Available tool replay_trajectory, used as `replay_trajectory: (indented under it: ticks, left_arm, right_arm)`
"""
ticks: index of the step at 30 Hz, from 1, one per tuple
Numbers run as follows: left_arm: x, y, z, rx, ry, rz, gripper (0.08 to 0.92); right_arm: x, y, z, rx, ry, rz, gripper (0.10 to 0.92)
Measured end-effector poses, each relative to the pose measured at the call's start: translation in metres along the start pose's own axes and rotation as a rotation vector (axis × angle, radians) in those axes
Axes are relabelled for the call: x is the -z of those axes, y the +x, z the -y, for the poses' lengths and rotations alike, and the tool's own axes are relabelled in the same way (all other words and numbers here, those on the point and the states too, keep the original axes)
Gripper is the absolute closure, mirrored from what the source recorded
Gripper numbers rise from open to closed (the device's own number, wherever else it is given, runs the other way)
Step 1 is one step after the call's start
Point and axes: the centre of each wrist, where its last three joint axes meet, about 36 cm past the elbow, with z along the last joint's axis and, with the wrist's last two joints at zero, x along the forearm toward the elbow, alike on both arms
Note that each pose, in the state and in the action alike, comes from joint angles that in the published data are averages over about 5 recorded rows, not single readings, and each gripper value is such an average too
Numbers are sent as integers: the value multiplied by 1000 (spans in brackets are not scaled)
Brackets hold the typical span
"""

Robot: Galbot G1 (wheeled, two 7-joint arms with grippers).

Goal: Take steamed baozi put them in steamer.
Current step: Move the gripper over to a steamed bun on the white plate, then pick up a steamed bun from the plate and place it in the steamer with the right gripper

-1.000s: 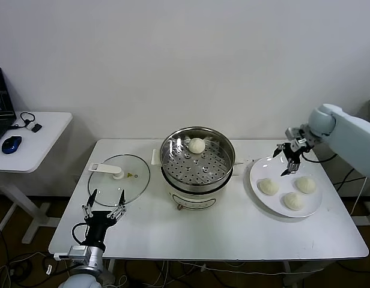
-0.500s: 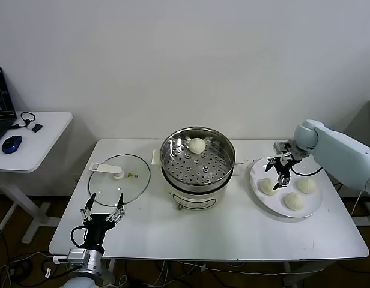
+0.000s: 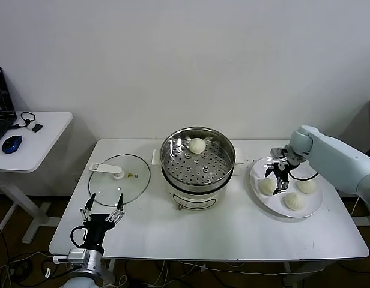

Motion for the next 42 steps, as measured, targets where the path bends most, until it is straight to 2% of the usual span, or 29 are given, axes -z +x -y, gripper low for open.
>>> replay_trajectory:
  ticks: [8, 14, 26, 34, 42]
  left_arm:
    - [-1, 0, 0, 0, 0, -4, 177]
    - [-1, 0, 0, 0, -1, -5, 177]
    - [-2, 0, 1, 2, -1, -7, 177]
    - [-2, 0, 1, 1, 0, -5, 177]
    - [-1, 1, 3, 1, -2, -3, 177]
  right_arm:
    - [0, -6, 1, 11, -1, -10, 211]
    - [-2, -6, 1, 7, -3, -9, 297]
    - [-2, 4, 1, -7, 0, 2, 335]
    - [6, 41, 5, -41, 16, 27, 335]
    - [21, 105, 8, -100, 42, 66, 335]
